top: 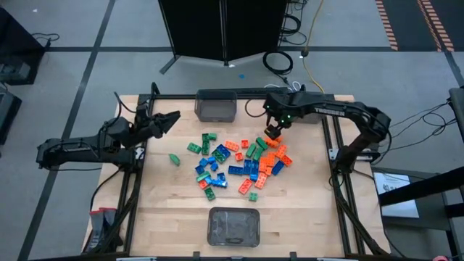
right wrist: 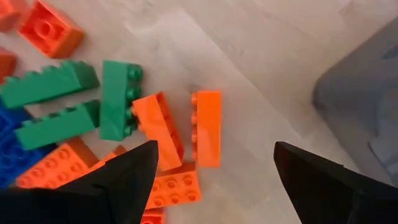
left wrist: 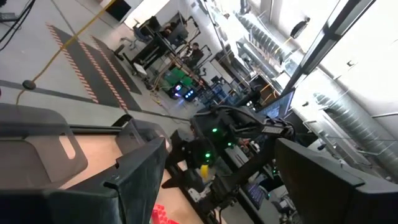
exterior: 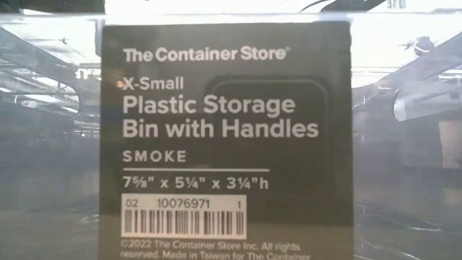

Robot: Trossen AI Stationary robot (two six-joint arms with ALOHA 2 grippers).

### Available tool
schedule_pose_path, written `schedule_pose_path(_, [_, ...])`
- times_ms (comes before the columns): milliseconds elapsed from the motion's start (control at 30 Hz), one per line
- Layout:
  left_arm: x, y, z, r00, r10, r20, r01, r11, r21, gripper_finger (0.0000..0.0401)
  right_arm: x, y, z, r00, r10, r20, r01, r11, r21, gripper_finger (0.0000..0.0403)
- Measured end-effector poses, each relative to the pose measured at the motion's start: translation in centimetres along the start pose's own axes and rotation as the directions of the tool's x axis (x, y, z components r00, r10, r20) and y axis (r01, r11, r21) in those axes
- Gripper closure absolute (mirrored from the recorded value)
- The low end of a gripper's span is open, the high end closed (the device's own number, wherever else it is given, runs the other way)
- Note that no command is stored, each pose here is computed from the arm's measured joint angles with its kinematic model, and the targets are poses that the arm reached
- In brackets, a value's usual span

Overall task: Sort blocks
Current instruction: Put the orange game piece into the top left black bin

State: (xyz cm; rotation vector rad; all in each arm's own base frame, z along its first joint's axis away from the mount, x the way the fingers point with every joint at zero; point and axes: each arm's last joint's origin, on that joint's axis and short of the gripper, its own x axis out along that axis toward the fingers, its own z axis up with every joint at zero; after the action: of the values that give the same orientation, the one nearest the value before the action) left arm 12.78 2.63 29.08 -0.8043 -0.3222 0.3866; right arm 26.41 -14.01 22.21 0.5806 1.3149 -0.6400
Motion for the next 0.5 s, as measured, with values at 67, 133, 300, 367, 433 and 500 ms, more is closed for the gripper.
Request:
schedule_pose_path(67, [0.0, 0.0, 0.0, 1.000, 0.001, -0.001, -0.001, 1.000, 0.001, 0.0099, 0.9, 0.1, 0.2, 1.000, -0.009, -0.029, 0.008, 1.000, -0.019, 0.0085])
schedule_pose_path(133, [0.0, 0.0, 0.0, 1.000, 0.003, -0.002, -0.003, 1.000, 0.001, 0.0099, 1.9, 0.2, 0.4, 0.998, -0.018, -0.056, 0.016, 0.999, -0.037, 0.0085])
schedule_pose_path(300, [0.0, 0.2, -0.2, 1.000, 0.018, -0.016, -0.018, 1.000, 0.009, 0.0099, 4.1, 0.4, 1.1, 0.996, -0.030, -0.081, 0.025, 0.998, -0.059, 0.0085])
schedule_pose_path(367, [0.0, 0.2, -0.2, 1.000, 0.019, -0.018, -0.019, 1.000, 0.009, 0.0099, 4.9, 0.4, 1.3, 0.995, -0.034, -0.091, 0.028, 0.998, -0.063, 0.0086])
schedule_pose_path(433, [0.0, 0.2, -0.2, 1.000, 0.020, -0.018, -0.020, 1.000, 0.010, 0.0099, 5.6, 0.2, 1.5, 0.994, -0.040, -0.105, 0.034, 0.998, -0.059, 0.0090])
schedule_pose_path(500, [0.0, 0.2, -0.2, 1.000, 0.021, -0.018, -0.021, 1.000, 0.010, 0.0099, 6.3, 0.0, 1.6, 0.991, -0.046, -0.124, 0.039, 0.998, -0.055, 0.0102])
